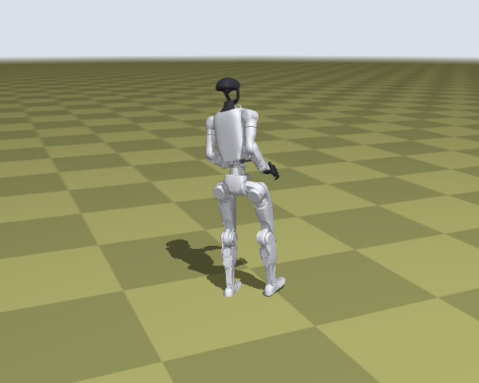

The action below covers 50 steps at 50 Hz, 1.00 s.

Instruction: Walk run

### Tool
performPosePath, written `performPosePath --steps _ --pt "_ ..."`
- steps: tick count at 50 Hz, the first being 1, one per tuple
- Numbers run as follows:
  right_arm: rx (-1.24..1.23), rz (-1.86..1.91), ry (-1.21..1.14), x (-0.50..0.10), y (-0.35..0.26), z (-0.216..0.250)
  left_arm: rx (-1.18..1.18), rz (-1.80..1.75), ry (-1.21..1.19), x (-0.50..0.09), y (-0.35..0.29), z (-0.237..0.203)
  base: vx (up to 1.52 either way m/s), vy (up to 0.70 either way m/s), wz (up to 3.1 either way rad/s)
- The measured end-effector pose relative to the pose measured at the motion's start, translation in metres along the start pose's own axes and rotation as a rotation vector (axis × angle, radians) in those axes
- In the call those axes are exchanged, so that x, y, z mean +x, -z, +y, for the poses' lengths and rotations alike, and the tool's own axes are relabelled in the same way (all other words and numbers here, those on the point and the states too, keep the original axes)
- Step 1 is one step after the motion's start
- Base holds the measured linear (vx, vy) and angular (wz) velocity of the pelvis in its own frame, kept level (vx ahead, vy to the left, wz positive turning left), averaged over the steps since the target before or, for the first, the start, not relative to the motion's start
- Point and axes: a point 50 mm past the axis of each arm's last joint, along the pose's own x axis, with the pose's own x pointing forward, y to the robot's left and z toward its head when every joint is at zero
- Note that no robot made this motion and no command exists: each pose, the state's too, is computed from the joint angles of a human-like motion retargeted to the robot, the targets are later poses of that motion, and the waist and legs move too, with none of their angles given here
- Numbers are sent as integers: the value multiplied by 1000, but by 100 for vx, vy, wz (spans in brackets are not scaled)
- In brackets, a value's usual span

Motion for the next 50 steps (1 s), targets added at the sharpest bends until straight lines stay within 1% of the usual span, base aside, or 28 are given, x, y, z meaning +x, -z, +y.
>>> performPosePath --steps 5,10,18,23,28,32,37,43,46,50 --pt "-23 16 -38 -8 4 9 13 -7 -32 2 -1 5 -16 -5 -262" --pt "-38 5 -58 -10 2 16 -36 -16 -38 6 5 -12 2 -3 -203" --pt "-89 -6 -43 -15 4 20 -28 29 3 0 12 -27 17 -13 -81" --pt "-87 48 23 -18 14 9 -25 62 42 -4 17 -37 21 -6 -34" --pt "-95 18 76 -9 11 -3 -34 107 25 -16 24 -41 27 -3 11" --pt "-49 4 120 3 4 -8 -24 152 45 -27 29 -47 31 2 8" --pt "-24 -123 111 24 -21 -12 6 218 3 -52 30 -38 50 3 6" --pt "-92 -286 62 45 -53 -19 107 301 -52 -82 23 -15 57 5 8" --pt "-130 -262 31 40 -46 -16 166 315 -68 -88 18 -5 64 -4 -21" --pt "-189 -106 -25 15 -8 -11 216 319 -67 -84 17 1 92 -11 -57"
